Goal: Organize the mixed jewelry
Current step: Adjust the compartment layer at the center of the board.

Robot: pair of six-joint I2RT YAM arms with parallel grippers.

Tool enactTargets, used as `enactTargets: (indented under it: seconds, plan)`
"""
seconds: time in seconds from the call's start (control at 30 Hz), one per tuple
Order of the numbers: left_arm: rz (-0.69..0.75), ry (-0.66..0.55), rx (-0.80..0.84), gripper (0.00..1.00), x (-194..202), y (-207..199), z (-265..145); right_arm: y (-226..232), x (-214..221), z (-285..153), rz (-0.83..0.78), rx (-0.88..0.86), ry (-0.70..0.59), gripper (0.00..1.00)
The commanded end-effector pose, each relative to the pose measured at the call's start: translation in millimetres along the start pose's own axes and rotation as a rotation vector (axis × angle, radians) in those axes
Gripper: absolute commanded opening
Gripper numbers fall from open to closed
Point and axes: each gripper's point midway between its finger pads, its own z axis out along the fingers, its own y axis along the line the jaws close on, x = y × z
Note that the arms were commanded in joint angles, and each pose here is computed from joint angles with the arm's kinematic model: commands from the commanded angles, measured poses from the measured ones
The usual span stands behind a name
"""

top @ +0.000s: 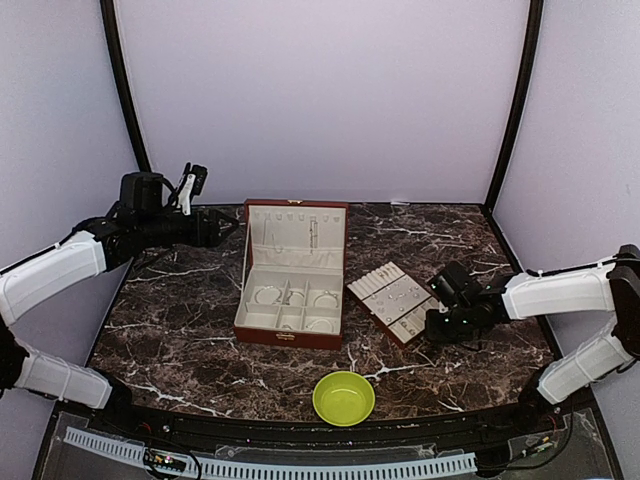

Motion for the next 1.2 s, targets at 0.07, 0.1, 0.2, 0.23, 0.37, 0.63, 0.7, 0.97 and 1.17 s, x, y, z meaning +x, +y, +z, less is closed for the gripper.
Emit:
enactTargets:
  seconds: [0.07, 0.1, 0.2, 0.23, 0.37, 0.63, 0.7, 0.97, 1.17]
  plan:
    - [0.017, -0.076, 0.031, 0.81, -20, -11, -15, 14, -7, -2, -0.016, -0.029, -0.026, 0.27]
    - [0.017, -0.076, 0.031, 0.81, -20, -11, -15, 14, -7, -1, -0.019, -0.028, -0.024, 0.27]
    - [0.016, -0.074, 0.033, 0.81, -19, -11, -14, 14, -7, 1, -0.024, -0.019, -0.023, 0.28]
    - [0.015, -0.072, 0.034, 0.81, -19, -11, -14, 14, -7, 1, -0.024, -0.015, -0.024, 0.28]
    - [0.009, -0.067, 0.042, 0.81, -18, -12, -12, 11, -8, 3, -0.02, 0.003, -0.033, 0.27]
    - [0.009, -0.069, 0.035, 0.81, -18, -11, -13, -8, 4, 8, -0.041, 0.117, -0.004, 0.16]
    - [0.01, -0.072, 0.033, 0.81, -19, -11, -14, -15, 7, 4, -0.032, 0.142, -0.005, 0.14]
    - [0.008, -0.074, 0.04, 0.81, -19, -12, -14, -46, 27, -16, 0.031, 0.205, 0.007, 0.14]
    - [0.004, -0.073, 0.046, 0.81, -18, -13, -13, -55, 35, -25, 0.064, 0.204, -0.002, 0.16]
